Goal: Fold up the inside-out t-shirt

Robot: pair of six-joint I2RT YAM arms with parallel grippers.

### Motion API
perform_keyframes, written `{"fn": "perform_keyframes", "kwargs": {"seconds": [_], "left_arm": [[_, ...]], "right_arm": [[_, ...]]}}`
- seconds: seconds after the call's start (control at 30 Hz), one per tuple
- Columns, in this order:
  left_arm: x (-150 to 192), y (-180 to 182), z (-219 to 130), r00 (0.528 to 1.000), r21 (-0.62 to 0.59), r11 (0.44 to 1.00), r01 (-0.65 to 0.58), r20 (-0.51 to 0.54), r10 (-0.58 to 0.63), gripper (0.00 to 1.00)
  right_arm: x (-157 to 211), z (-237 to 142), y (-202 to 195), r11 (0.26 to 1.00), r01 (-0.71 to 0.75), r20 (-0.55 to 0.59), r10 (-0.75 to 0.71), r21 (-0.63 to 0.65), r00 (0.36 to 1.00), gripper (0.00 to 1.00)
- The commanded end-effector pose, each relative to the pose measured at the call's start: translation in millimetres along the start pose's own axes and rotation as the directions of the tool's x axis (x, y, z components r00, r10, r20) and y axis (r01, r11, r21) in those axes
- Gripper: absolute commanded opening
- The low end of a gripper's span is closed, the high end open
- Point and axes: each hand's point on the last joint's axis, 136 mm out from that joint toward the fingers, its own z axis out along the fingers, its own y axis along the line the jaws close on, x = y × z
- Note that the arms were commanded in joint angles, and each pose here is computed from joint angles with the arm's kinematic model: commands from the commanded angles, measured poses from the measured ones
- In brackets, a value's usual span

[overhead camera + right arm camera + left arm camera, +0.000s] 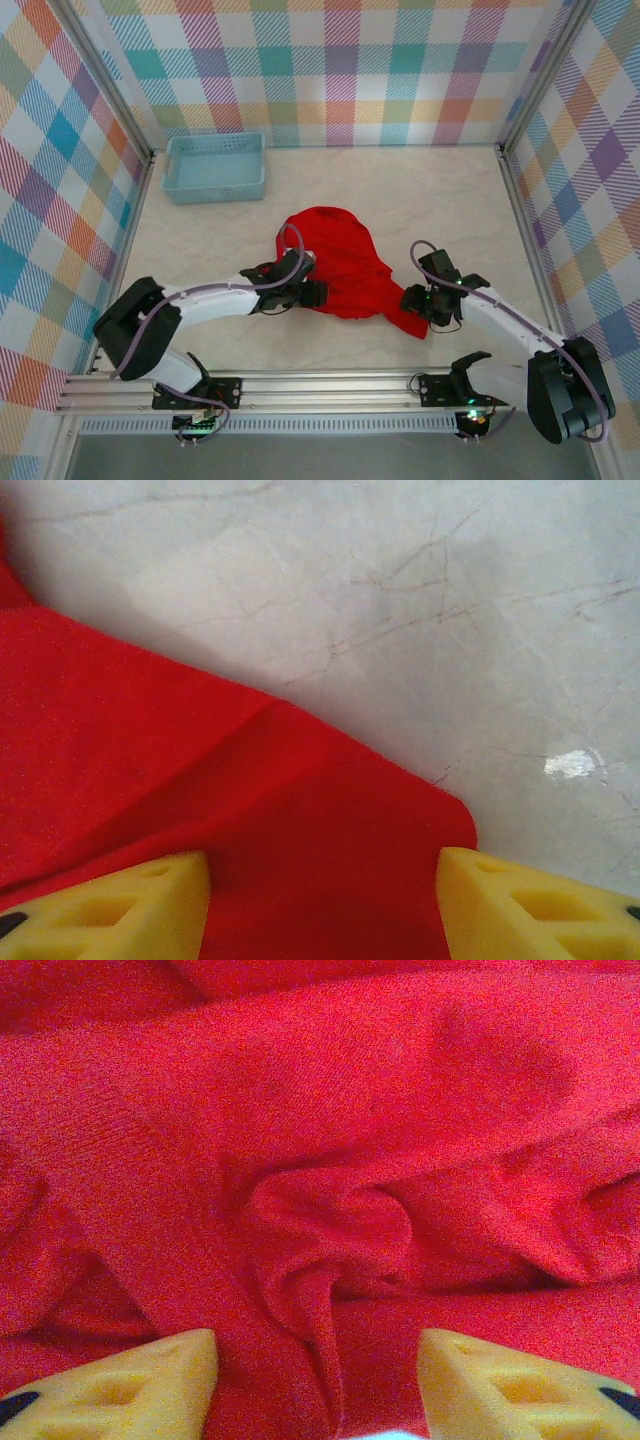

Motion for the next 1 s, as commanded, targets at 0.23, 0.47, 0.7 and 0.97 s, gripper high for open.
{"fn": "perform_keyframes", "kwargs": {"seconds": [0.23, 0.47, 0.7, 0.97], "left_arm": [[-34, -24, -20, 0.996, -0.005, 0.999, -0.041, 0.080, 0.041, 0.00], [-102, -37, -134, 0.932, -0.053, 0.991, -0.121, 0.338, 0.132, 0.00], [-159, -39, -280, 0.777, -0.087, 0.987, -0.134, 0.609, 0.159, 0.00], [-158, -23, -410, 0.602, -0.116, 0.984, -0.133, 0.780, 0.174, 0.00]], "right_arm": [[-6, 10, 7, 1.000, 0.017, -0.024, -0.016, 0.004, 1.000, 0.11], [-64, -83, 26, 0.993, 0.118, 0.309, -0.110, -0.007, 0.945, 0.00], [-107, -214, 76, 0.953, 0.290, 0.559, -0.193, -0.088, 0.806, 0.00], [-108, -298, 148, 0.798, 0.521, 0.681, -0.202, -0.302, 0.704, 0.00]]}}
